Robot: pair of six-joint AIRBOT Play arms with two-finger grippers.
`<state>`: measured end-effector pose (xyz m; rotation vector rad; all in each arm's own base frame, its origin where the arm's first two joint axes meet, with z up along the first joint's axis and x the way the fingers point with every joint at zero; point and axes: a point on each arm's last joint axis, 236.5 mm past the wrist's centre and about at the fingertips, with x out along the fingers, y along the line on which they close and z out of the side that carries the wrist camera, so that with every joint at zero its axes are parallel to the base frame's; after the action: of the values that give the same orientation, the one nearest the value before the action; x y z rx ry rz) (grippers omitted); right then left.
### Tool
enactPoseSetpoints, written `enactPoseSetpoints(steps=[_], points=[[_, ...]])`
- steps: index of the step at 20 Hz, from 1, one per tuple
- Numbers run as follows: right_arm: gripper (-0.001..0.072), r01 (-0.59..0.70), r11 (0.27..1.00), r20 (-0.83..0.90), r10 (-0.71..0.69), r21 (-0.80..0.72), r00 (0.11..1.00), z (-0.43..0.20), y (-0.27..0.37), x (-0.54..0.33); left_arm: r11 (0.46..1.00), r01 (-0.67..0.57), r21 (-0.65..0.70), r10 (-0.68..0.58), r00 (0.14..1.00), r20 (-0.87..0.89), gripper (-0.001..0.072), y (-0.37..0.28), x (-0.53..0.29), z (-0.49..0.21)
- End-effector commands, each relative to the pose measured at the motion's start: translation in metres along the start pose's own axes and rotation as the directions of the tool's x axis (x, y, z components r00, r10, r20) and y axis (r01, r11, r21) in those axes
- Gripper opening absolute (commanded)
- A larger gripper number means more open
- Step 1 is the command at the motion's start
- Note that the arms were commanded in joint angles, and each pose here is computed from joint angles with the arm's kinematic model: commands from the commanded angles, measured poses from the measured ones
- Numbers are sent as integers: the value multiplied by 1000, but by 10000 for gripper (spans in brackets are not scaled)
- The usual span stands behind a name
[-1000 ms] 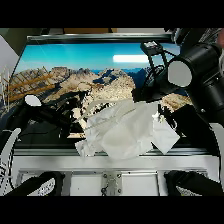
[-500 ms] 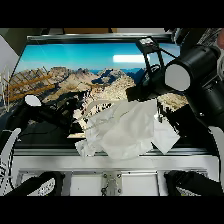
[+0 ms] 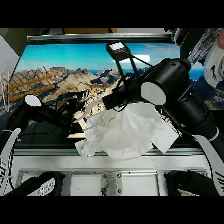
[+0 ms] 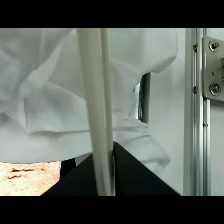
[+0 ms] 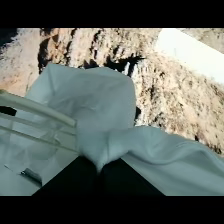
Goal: Fold the clothes and pants, and hang the long-sleeved shirts on hangers.
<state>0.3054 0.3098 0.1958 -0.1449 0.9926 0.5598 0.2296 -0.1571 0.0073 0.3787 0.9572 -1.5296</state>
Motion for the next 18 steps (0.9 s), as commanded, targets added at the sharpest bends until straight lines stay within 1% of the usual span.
enactPoseSetpoints(steps=[1, 4, 11, 12, 13, 14, 15, 16, 18], points=[[11, -137, 988, 52, 140, -66, 989, 10, 47, 4, 1000, 0, 0, 0, 1000, 2, 14, 0, 0, 0], [11, -199, 975, 43, 204, -99, 978, 9, 69, 11, 1000, 0, 0, 0, 1000, 2, 14, 0, 0, 1], [14, -207, 972, 25, 211, -113, 977, 4, 78, 17, 1000, 0, 0, 0, 1000, 2, 14, 0, 0, 1], [26, -208, 972, 25, 212, -113, 977, 4, 78, 17, 1000, 0, 0, 0, 1000, 3, 14, 0, 0, 1], [59, -209, 971, 24, 213, -112, 977, 4, 78, 17, 1000, 0, 0, 0, 1000, 3, 14, 0, 0, 1], [298, -215, 970, 23, 219, -110, 976, 3, 79, 17, 1000, 0, 0, 0, 1000, 3, 14, 0, 0, 1], [576, -221, 969, 22, 225, -109, 974, 3, 81, 16, 1000, 0, 0, 0, 1000, 3, 14, 0, 0, 1], [707, -230, 967, 18, 233, -106, 972, 2, 83, 14, 1000, 0, 0, 0, 1000, 3, 14, 0, 0, 1], [708, -247, 964, 9, 249, -102, 968, -2, 84, 4, 1000, 1, 0, -1, 1000, 2, 14, 0, 0, 1]])
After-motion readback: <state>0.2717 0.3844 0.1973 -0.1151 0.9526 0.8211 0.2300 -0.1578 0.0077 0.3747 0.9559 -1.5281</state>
